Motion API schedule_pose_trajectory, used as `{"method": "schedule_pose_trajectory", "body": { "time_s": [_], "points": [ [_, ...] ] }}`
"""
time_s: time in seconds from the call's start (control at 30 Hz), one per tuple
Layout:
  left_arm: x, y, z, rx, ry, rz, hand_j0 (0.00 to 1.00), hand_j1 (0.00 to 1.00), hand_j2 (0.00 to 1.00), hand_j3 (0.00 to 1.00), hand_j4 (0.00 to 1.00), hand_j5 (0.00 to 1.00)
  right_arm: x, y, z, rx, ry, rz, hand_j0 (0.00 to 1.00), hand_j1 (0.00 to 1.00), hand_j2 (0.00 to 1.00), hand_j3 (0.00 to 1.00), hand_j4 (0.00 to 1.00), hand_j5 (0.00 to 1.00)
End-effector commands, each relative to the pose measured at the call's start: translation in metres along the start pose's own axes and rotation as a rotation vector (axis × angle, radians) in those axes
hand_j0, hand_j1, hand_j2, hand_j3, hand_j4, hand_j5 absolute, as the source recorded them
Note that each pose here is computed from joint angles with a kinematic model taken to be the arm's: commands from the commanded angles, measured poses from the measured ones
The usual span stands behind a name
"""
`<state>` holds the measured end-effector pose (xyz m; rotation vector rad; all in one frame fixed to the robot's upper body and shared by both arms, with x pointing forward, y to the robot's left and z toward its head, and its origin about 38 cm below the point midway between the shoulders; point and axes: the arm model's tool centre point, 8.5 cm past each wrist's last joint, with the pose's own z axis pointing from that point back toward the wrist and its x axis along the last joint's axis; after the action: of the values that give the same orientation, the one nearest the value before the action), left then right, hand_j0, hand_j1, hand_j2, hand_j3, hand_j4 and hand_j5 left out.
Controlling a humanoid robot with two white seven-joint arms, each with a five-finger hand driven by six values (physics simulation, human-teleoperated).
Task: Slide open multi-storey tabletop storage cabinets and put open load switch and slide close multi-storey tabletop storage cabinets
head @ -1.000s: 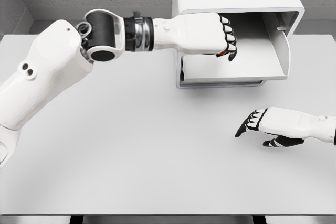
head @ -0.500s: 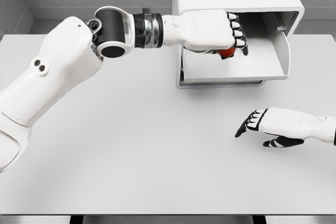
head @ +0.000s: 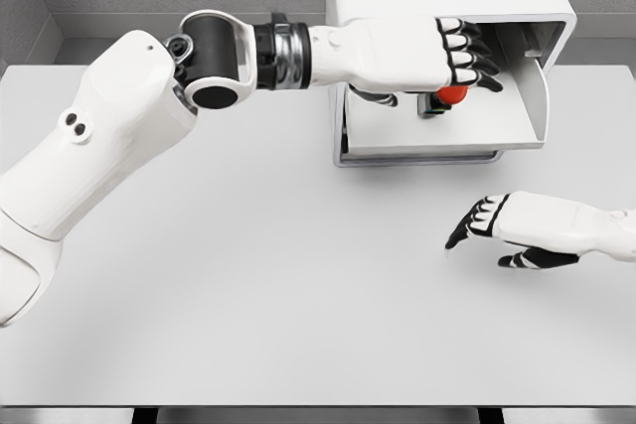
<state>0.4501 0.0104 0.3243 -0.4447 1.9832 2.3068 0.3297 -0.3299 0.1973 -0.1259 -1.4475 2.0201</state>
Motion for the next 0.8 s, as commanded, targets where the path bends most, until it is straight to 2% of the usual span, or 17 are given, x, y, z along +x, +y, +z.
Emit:
{"method": "schedule_pose_trajectory", "body": {
  "time_s": [0.0, 0.17, 0.3, 0.43, 0.53, 0.57, 0.7, 0.77],
  "points": [
    [0.008, 0.01, -0.002, 0.027, -0.023, -0.017, 1.0, 1.0, 1.0, 1.0, 1.0, 1.0, 0.002, -0.007, 0.002, -0.024, -0.006, -0.006, 0.75, 0.75, 0.75, 0.75, 0.75, 0.75],
    [0.017, 0.017, -0.004, 0.047, -0.048, -0.034, 1.0, 1.0, 1.0, 1.0, 1.0, 1.0, 0.002, -0.014, 0.004, -0.043, -0.012, -0.006, 0.74, 0.74, 0.74, 0.74, 0.74, 0.74],
    [0.031, 0.03, 0.0, 0.091, -0.095, -0.038, 1.0, 1.0, 1.0, 1.0, 1.0, 1.0, 0.001, -0.016, 0.003, -0.046, -0.013, -0.003, 0.73, 0.73, 0.73, 0.73, 0.73, 0.73],
    [0.047, 0.033, 0.053, 0.101, -0.119, -0.039, 1.0, 1.0, 1.0, 1.0, 1.0, 1.0, -0.001, -0.025, 0.007, -0.07, 0.0, 0.015, 0.73, 0.73, 0.73, 0.73, 0.73, 0.73],
    [0.032, 0.029, 0.09, 0.117, -0.039, 0.0, 1.0, 1.0, 1.0, 1.0, 1.0, 1.0, -0.001, -0.025, 0.006, -0.071, -0.002, 0.014, 0.73, 0.73, 0.73, 0.73, 0.73, 0.73],
    [0.027, 0.025, 0.101, 0.099, -0.014, 0.002, 1.0, 1.0, 1.0, 1.0, 1.0, 1.0, 0.0, -0.026, 0.005, -0.073, -0.004, 0.017, 0.73, 0.73, 0.73, 0.73, 0.73, 0.73],
    [-0.002, 0.005, 0.177, 0.031, 0.173, 0.038, 1.0, 1.0, 1.0, 1.0, 1.0, 1.0, 0.003, -0.032, -0.004, -0.105, -0.025, 0.029, 0.72, 0.72, 0.72, 0.72, 0.72, 0.72],
    [-0.019, -0.008, 0.203, 0.007, 0.26, 0.073, 1.0, 1.0, 1.0, 1.0, 1.0, 1.0, 0.003, -0.036, -0.007, -0.117, -0.03, 0.037, 0.72, 0.72, 0.72, 0.72, 0.72, 0.72]
  ]
}}
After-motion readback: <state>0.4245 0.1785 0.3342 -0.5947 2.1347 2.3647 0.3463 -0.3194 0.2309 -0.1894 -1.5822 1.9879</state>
